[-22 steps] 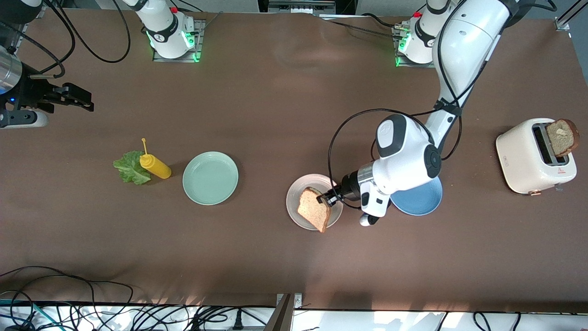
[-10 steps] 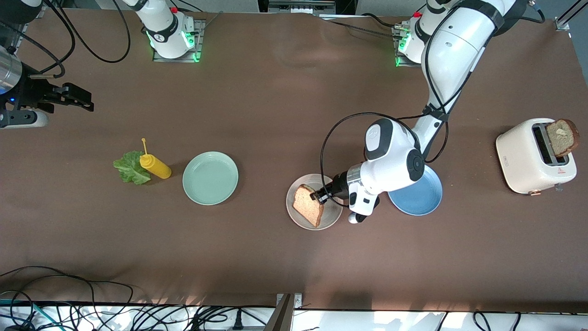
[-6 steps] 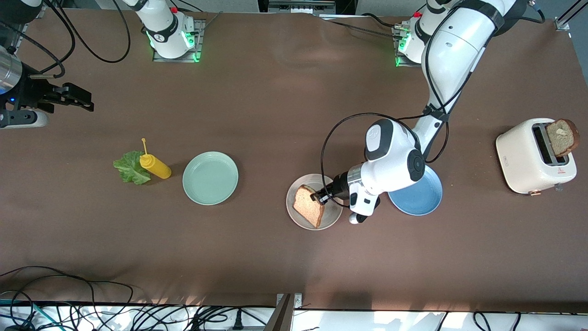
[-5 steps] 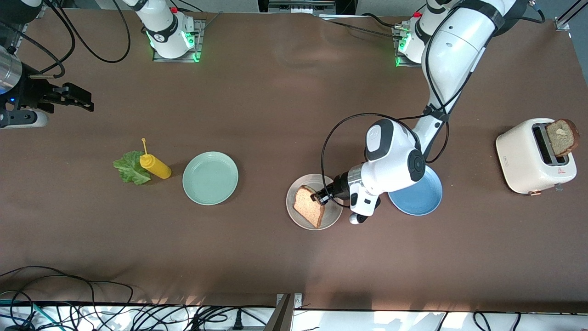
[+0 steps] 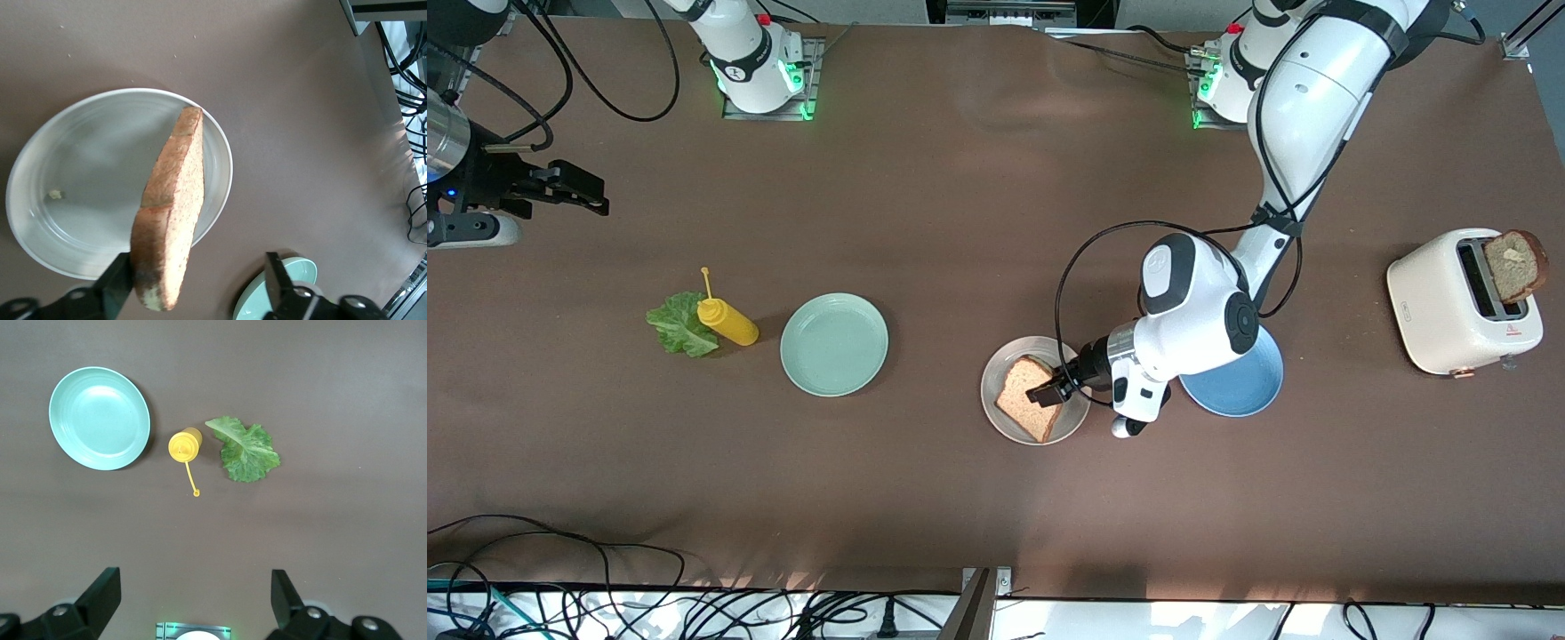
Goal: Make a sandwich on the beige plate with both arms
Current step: 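Lower the bread onto the beige plate and open the left gripper, then withdraw the left gripper back beside the toaster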
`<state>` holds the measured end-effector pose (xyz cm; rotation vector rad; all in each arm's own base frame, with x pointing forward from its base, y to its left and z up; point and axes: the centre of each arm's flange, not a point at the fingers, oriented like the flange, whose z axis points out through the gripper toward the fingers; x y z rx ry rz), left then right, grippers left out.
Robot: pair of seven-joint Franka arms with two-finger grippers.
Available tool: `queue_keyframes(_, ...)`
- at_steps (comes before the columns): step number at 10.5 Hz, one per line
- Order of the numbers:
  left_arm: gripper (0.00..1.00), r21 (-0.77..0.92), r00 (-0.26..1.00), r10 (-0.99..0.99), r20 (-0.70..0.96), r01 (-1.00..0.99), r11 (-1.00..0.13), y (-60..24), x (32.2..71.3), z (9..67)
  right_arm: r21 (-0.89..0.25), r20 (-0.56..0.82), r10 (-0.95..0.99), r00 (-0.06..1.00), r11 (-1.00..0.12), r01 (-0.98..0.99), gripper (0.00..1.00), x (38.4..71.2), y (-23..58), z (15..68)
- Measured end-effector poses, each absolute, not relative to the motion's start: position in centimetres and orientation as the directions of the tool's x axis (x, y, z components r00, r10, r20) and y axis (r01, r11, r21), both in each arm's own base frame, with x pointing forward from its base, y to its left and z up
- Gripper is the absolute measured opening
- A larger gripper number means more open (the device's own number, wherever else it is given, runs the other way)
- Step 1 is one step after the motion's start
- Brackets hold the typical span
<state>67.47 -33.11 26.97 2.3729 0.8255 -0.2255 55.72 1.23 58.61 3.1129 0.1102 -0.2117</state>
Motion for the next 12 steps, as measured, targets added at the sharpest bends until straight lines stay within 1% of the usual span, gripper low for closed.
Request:
queue_keyframes(1,1.00,0.459,0.806,0.480,-0.346,0.592,-0.663,-33.0,67.0,26.3,0.015,-0.136,0.069,0.988,-0.997,0.072,1.00,55.7,1.2,58.6)
queue_keyframes(2,1.00,0.418,0.819,0.453,-0.353,0.571,-0.707,-32.9,66.5,25.5,0.015,-0.136,0.069,0.988,-0.997,0.072,1.00,55.7,1.2,58.6)
queue_keyframes(3,1.00,0.399,0.822,0.443,-0.359,0.564,-0.723,-32.5,66.4,25.1,0.015,-0.136,0.069,0.988,-0.997,0.072,1.00,55.7,1.2,58.6)
queue_keyframes(7,1.00,0.357,0.828,0.411,-0.382,0.543,-0.760,-30.2,66.7,24.6,0.015,-0.136,0.069,0.988,-0.997,0.072,1.00,55.7,1.2,58.6)
queue_keyframes(10,1.00,0.311,0.865,0.406,-0.295,0.489,-0.815,-26.3,68.3,26.8,0.015,-0.136,0.068,0.988,-0.997,0.071,1.00,55.7,1.2,58.6)
queue_keyframes(12,1.00,0.256,0.876,0.399,-0.270,0.465,-0.848,-23.0,68.8,30.5,0.015,-0.138,0.068,0.988,-0.997,0.070,1.00,55.7,1.2,58.6)
